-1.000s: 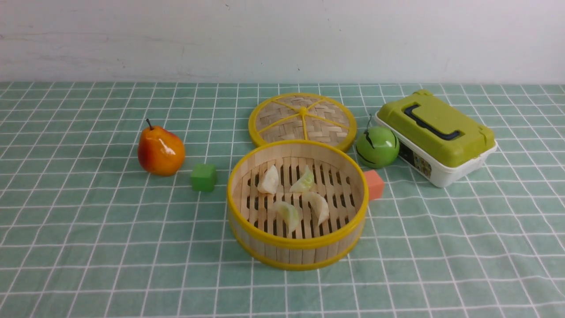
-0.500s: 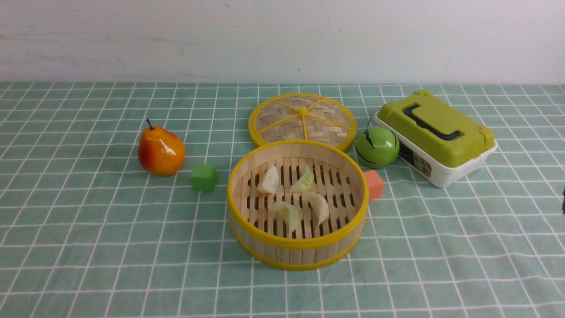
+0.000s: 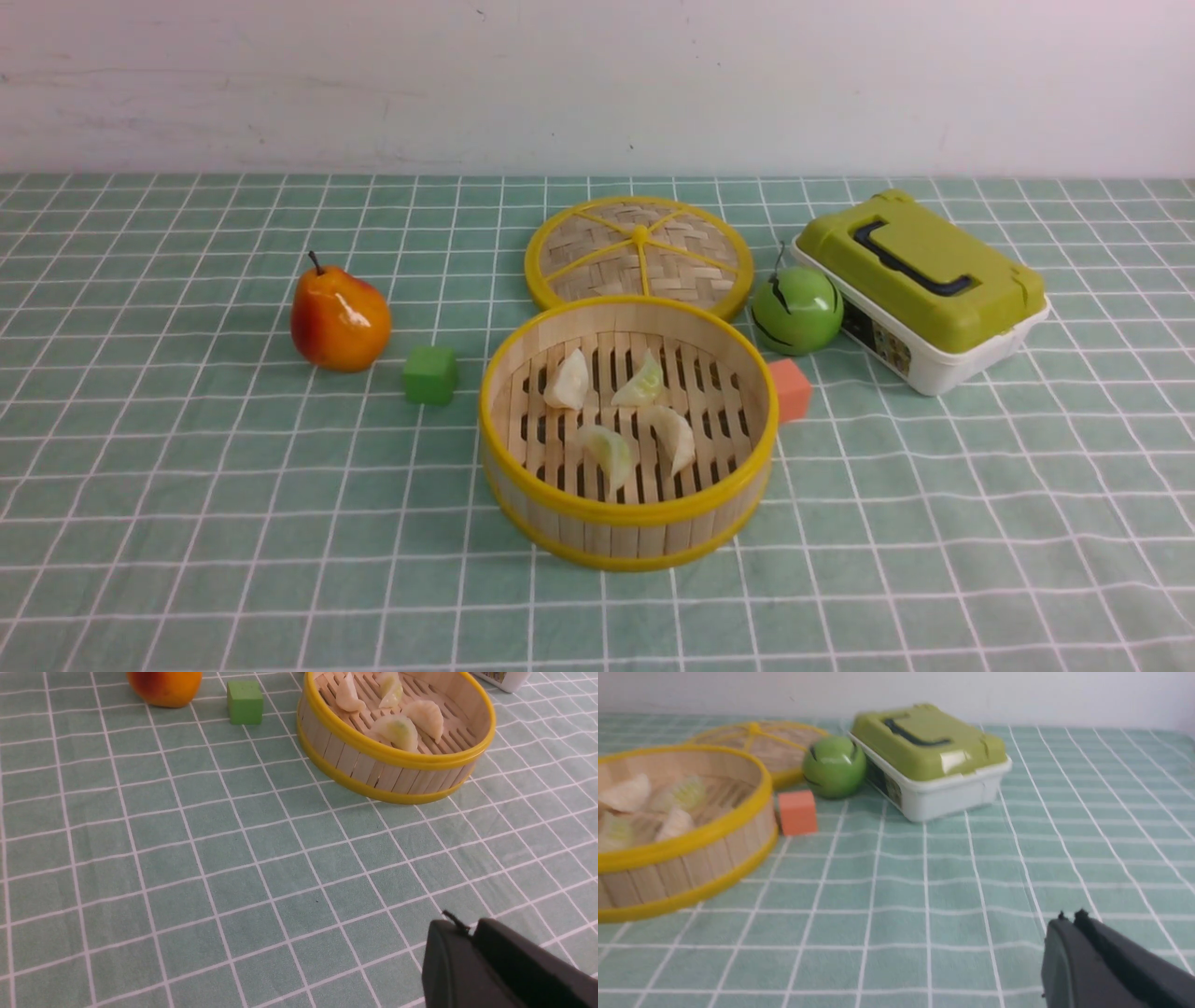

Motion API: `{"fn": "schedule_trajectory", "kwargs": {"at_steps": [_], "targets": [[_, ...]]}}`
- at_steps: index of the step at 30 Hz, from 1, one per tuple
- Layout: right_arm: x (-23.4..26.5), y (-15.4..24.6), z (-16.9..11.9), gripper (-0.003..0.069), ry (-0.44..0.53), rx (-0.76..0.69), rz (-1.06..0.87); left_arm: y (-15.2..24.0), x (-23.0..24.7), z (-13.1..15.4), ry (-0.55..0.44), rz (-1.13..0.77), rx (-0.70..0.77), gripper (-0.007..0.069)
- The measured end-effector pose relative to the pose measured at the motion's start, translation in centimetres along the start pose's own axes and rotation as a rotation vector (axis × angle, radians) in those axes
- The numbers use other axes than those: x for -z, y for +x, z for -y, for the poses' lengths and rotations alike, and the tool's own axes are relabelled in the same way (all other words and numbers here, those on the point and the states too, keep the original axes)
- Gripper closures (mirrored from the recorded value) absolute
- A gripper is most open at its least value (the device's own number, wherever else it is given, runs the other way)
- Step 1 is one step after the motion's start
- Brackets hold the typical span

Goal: Put the dumplings into the steamer on the table with the blue tablecloth.

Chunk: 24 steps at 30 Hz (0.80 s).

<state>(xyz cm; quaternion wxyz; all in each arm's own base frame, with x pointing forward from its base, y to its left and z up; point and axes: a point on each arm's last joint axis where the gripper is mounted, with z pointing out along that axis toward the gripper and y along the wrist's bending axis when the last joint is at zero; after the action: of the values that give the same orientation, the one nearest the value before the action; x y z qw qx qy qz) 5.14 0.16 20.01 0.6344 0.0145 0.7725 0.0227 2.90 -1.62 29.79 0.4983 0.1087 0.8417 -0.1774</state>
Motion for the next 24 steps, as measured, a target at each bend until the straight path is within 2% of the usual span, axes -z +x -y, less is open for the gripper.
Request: {"fn": "schedule_trajectory", "kwargs": {"at_steps": [6, 24], "targets": [[-0.6, 2.2, 0.3, 0.0664, 0.036, -0.009, -0.073, 0.0, 0.0, 0.0, 0.0, -0.001, 0.0, 0.0566], [-0.6, 2.6, 0.3, 0.0657, 0.035, -0.014, -0.1, 0.0, 0.0, 0.0, 0.0, -0.002, 0.0, 0.0548]]}}
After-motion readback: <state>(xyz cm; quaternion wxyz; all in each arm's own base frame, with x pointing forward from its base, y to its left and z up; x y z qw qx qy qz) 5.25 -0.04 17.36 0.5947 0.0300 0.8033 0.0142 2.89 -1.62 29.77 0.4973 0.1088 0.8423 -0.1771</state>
